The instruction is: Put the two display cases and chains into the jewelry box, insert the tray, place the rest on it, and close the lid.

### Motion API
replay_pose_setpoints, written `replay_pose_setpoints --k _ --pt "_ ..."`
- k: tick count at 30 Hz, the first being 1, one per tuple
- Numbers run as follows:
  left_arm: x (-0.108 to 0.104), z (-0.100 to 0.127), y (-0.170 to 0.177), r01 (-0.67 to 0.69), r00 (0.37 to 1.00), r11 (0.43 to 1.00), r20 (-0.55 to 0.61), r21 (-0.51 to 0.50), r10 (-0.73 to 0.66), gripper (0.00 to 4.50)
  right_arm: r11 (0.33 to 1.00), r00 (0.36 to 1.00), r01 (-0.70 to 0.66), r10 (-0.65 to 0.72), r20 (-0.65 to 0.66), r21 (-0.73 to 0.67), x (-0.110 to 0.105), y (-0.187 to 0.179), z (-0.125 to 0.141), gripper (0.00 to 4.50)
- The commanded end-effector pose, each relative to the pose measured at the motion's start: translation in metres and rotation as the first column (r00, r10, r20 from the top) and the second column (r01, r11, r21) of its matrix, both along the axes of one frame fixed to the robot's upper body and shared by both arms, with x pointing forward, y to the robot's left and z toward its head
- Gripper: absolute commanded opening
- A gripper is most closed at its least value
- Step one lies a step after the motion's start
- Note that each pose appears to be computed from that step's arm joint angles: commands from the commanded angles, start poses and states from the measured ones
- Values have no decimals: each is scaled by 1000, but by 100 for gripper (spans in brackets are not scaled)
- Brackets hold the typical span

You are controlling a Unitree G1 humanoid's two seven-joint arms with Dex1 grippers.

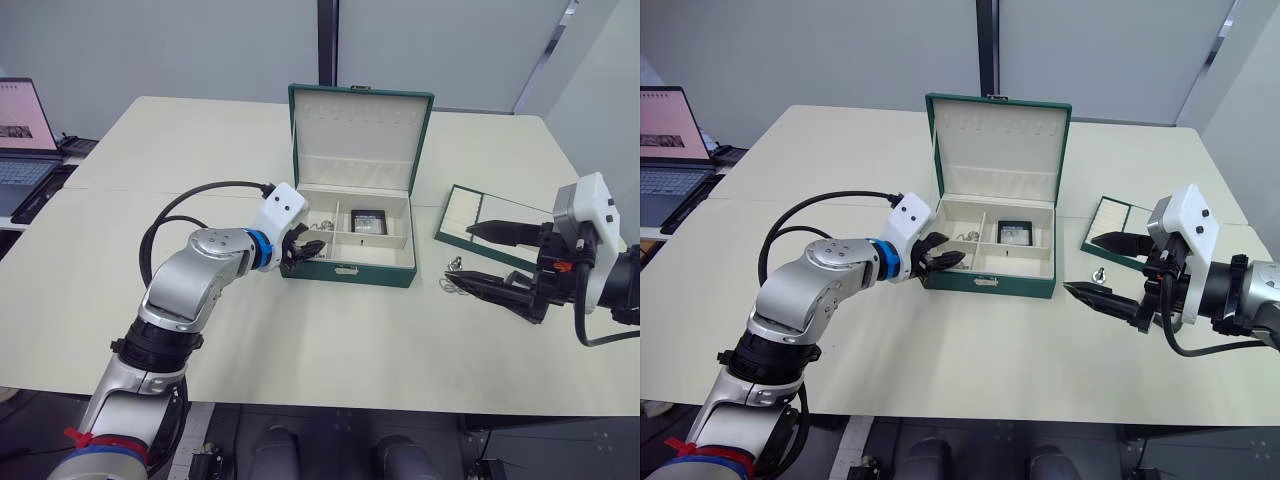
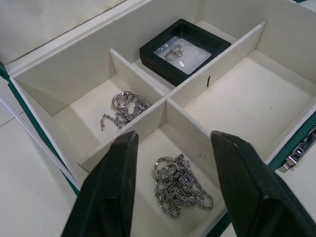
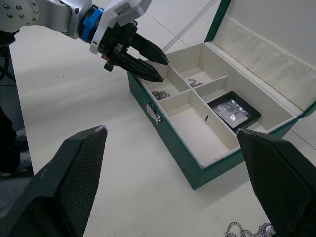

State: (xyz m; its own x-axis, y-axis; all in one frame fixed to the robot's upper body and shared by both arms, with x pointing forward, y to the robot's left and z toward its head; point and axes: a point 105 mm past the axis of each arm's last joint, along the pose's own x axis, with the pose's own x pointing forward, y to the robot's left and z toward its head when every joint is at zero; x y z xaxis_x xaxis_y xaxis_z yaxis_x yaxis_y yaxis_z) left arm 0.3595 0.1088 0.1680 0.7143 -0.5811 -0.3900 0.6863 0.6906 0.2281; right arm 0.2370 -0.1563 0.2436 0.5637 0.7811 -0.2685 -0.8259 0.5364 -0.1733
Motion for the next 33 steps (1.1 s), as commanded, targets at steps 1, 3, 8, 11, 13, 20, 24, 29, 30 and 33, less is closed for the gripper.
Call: replay_pose_setpoints --k 1,3,8,11,13,20,24,29,30,33 --pt "1 17 0 3 998 1000 67 -7 -2 340 1000 998 -2 3 65 -12 -2 0 13 450" --pt "2 19 0 3 997 1000 80 -4 -2 403 1000 998 -3 4 66 -11 -2 0 13 450" --pt "-10 32 -12 113 990 988 98 -103 -103 445 1000 997 -8 8 72 -12 -1 2 13 450" --pt "-25 45 -11 195 979 963 101 -185 -178 445 1000 997 -11 12 74 -15 0 3 12 450" --pt "-37 48 0 229 972 954 93 -195 -215 445 1000 998 -16 17 67 -15 -1 5 9 450" --pt "-92 42 57 218 976 937 39 -274 -216 445 1000 998 -25 26 -49 18 -15 17 -33 450" --pt "-115 27 78 147 989 951 11 -272 -150 445 1000 995 5 -2 -99 26 -21 17 -54 450" --pt "-135 9 107 66 997 971 -10 -230 -70 445 1000 988 12 -9 -157 17 -33 17 -74 450" --pt "-139 6 114 45 999 974 -9 -221 -48 445 1000 986 17 -14 -168 16 -36 16 -77 450" --pt "-153 -3 128 26 999 979 -14 -202 -29 445 999 980 30 -27 -198 15 -42 14 -87 450"
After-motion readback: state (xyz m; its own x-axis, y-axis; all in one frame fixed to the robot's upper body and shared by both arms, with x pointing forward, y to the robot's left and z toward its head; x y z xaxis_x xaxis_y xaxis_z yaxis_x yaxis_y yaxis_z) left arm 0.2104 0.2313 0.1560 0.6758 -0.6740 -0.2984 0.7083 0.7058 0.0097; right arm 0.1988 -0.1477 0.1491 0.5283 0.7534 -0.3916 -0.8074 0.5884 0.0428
